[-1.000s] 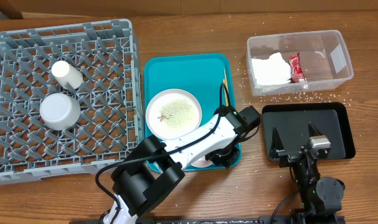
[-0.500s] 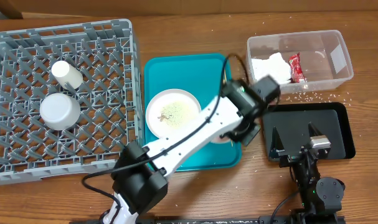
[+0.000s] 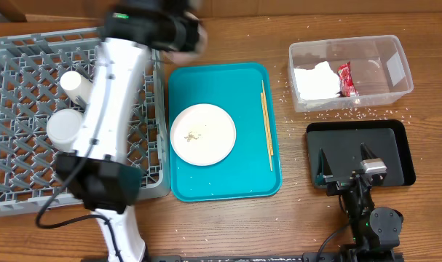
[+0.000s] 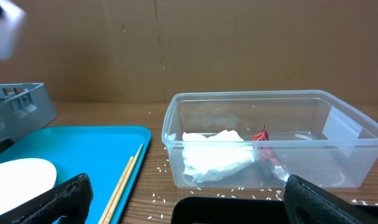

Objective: Sort waste into correct bins and load items into the dishwasher
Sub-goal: 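Lift the pink bowl and carry it to the back of the rack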

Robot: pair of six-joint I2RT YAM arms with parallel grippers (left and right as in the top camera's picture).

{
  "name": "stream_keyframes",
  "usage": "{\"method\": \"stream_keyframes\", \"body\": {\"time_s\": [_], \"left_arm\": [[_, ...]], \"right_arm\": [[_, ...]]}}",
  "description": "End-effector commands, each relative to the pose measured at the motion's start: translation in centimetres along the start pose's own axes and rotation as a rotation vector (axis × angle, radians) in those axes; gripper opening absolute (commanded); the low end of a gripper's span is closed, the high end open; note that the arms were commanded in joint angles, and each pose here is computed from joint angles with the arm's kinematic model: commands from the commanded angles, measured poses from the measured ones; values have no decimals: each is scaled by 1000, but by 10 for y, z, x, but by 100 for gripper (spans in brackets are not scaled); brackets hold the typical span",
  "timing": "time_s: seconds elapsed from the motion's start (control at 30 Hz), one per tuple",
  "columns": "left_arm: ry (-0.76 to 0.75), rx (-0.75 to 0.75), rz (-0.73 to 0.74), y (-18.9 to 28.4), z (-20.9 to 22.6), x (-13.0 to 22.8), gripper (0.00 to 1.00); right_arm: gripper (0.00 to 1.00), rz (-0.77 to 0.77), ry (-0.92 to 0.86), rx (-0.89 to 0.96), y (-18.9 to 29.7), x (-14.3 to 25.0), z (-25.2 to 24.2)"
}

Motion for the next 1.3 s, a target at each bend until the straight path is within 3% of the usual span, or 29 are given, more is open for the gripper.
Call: {"method": "stream_keyframes", "body": {"time_s": [0.0,0.17,0.43,0.6,0.8,0.9,1.1,1.27], "left_arm": [[18,144,-130,34,43,-29,4],[60,170,-267,61,110,-47,4],[176,95,-332,70,208,-26,4],[140,194,-420,86,245,-16,4],[39,307,-487,91,259,-10,4],[44,343,-467,81,259,-7,4],[-42,561,-393,45,244,5,4],[-8,639,-329,9,242,15,4]], "right_arm": [[100,-5,1,17,0,2,-2],[100,-4,1,17,0,2,-2],[100,-5,1,17,0,2,-2],[100,-4,1,17,0,2,-2],[100,-4,1,17,0,2,-2],[100,-5,1,17,0,2,-2],[100,-5,1,17,0,2,-2],[100,-4,1,17,0,2,-2]]}}
Point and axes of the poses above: each gripper's point midway between its finger pads, its own y axis back along the fingers, its own z axis along the line the jaws close on, x = y × z, the point moved 7 cm from there along y, back along the fingers, and after that the axes turned 7 degrees about y, right-handed, at the moved point
